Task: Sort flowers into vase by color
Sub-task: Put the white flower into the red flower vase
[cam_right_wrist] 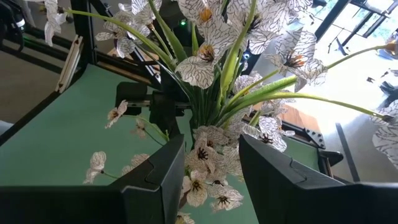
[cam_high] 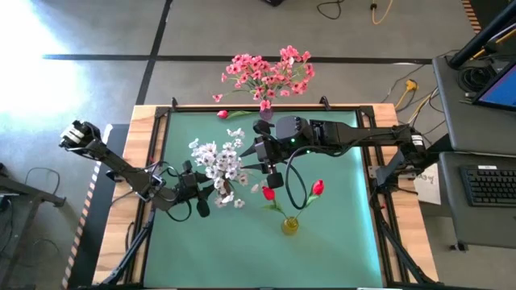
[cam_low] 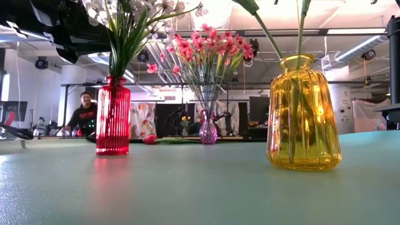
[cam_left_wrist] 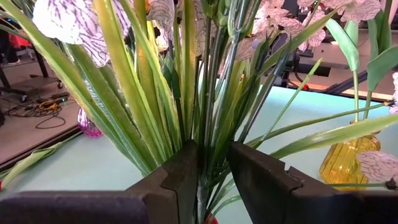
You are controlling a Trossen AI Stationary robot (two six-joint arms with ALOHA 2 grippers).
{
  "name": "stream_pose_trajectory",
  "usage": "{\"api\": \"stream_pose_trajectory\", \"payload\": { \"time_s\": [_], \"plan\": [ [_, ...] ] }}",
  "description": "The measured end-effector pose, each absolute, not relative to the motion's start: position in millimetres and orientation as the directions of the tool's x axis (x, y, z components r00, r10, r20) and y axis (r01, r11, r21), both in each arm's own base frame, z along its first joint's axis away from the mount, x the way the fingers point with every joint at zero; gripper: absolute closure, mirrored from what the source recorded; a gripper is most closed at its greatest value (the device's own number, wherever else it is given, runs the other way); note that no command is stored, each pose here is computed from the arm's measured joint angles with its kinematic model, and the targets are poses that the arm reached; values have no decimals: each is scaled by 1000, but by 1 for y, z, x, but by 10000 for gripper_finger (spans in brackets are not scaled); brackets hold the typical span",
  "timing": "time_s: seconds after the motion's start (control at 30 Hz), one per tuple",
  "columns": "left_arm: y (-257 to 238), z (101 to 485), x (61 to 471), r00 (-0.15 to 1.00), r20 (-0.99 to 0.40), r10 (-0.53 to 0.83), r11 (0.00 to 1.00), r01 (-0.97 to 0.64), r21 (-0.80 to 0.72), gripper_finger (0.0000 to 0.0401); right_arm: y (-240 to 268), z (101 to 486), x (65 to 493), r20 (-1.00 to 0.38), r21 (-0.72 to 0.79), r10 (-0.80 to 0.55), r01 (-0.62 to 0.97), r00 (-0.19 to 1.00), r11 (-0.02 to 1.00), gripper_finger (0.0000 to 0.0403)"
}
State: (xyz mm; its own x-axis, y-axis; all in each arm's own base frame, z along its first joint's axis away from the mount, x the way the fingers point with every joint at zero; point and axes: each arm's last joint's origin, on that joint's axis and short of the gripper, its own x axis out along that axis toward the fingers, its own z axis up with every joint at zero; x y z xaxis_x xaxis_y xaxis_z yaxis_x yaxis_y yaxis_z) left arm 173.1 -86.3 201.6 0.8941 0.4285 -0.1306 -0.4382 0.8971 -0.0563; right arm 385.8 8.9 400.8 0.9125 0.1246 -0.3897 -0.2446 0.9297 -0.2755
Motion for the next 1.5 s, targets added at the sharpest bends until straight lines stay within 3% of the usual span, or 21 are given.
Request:
{"api": "stream_pose_trajectory", "payload": {
  "time_s": [0.37, 0.83, 1.5],
  "plan": [
    [-86, 202, 173, 894, -131, 428, 897, -438, -57, 290, 9, 401, 386, -390, -276, 124, -245, 913, 930, 257],
    [-86, 200, 173, 894, -144, 424, 900, -434, -42, 222, 9, 401, 386, -390, -274, 124, -244, 913, 930, 257],
    [-87, 199, 173, 906, -156, 393, 913, -405, -50, 221, 9, 401, 386, -390, -274, 124, -244, 912, 930, 257]
  ]
}}
